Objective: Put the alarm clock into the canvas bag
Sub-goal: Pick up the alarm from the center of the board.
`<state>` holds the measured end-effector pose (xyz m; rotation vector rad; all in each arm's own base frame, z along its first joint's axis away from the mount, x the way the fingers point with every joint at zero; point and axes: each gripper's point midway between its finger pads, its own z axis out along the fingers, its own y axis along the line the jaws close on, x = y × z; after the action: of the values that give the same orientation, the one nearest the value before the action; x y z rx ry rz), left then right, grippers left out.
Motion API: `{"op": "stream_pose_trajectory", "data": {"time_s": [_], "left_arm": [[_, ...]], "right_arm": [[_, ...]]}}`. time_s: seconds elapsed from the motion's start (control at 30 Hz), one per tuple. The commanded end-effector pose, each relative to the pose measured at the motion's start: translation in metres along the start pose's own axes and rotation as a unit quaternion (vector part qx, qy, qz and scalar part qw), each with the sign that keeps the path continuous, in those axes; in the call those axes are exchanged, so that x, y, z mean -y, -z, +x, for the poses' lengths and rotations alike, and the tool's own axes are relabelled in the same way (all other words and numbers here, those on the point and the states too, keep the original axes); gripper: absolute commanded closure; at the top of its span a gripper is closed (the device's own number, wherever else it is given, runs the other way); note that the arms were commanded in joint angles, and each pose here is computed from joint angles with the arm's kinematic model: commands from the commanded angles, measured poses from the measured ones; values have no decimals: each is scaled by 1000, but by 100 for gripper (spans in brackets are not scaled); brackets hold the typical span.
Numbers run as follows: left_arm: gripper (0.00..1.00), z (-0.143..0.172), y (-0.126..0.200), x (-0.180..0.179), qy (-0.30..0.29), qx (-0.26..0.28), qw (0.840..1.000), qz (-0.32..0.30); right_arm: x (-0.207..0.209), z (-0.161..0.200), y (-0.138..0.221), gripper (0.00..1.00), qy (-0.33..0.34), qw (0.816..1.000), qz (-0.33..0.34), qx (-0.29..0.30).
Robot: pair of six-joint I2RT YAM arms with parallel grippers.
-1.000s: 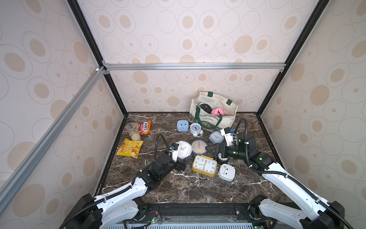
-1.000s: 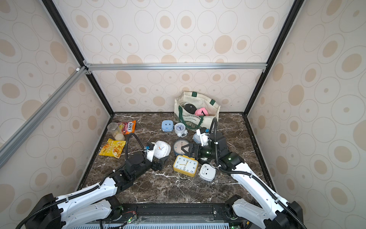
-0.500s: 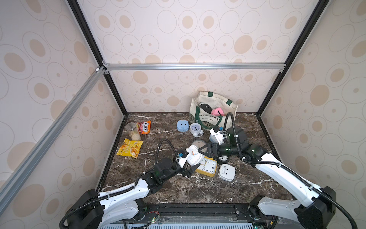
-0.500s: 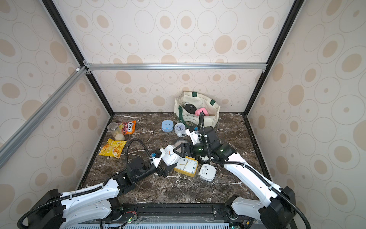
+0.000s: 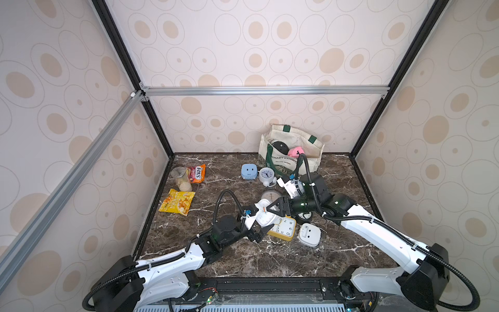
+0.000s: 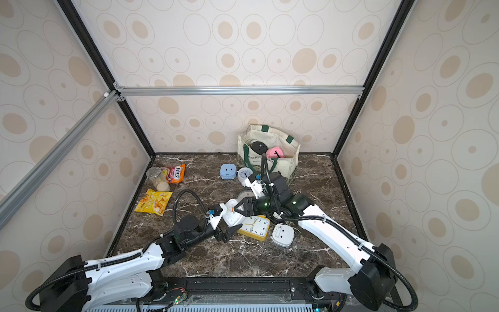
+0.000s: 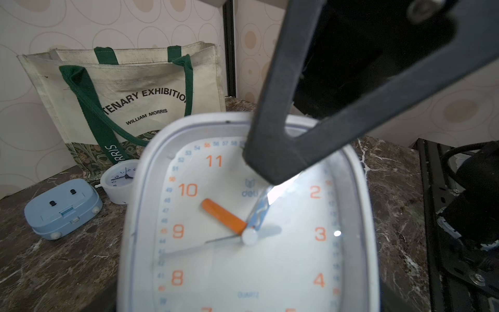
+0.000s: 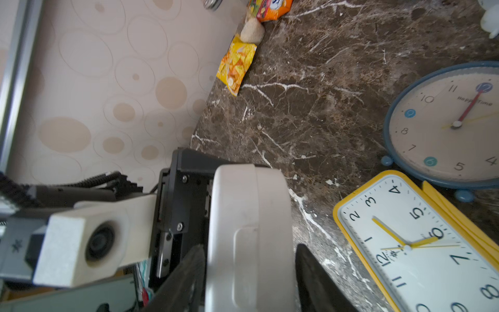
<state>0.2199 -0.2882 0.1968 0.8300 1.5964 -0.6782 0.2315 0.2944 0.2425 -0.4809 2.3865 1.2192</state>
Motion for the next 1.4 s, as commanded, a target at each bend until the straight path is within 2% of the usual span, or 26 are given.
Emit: {"op": "stream_pose_trajectory", "data": {"time_s": [0.0, 0.23, 0.47, 0.53, 0.57, 0.6, 0.73, 0.9, 1.03, 1.1, 1.17, 1.23, 1.37], "left_arm": [[36, -31, -1, 0, -15, 48, 999, -3], [34, -23, -3, -10, -15, 32, 999, -32], [32, -23, -3, -11, -11, 33, 999, -34], [29, -24, -3, -12, -8, 33, 999, -37], [24, -24, -3, -12, -5, 34, 999, -38], [2, -25, -3, -12, -1, 34, 999, -37], [2, -40, -2, -4, 15, 48, 999, -13], [2, -58, 8, -9, 61, 69, 995, -23], [2, -70, 20, -22, 95, 83, 991, -55], [2, -76, 30, -26, 106, 99, 988, -60], [2, -75, 35, -28, 112, 100, 987, -64], [1, -70, 39, -28, 116, 97, 986, -66], [2, -62, 45, -28, 120, 92, 986, -66]], "right_arm": [[-7, 0, 0, 50, 3, 1000, -10, -4], [-8, 2, -4, 58, -10, 1000, -19, -8], [-7, 5, -8, 75, -17, 999, -26, -15], [-6, 4, -7, 78, -15, 1000, -24, -13], [-6, 3, -7, 81, -14, 1000, -22, -9], [-5, 1, -6, 83, -11, 1000, -17, -4], [2, -16, 5, 87, 6, 999, 20, 43], [17, -65, 31, 94, 3, 990, 60, 127], [36, -110, 55, 95, -8, 976, 103, 193], [44, -136, 69, 95, -3, 963, 135, 235], [50, -165, 86, 95, 10, 944, 175, 279], [61, -197, 102, 95, 21, 918, 227, 325], [88, -252, 114, 96, 23, 872, 308, 379]]}}
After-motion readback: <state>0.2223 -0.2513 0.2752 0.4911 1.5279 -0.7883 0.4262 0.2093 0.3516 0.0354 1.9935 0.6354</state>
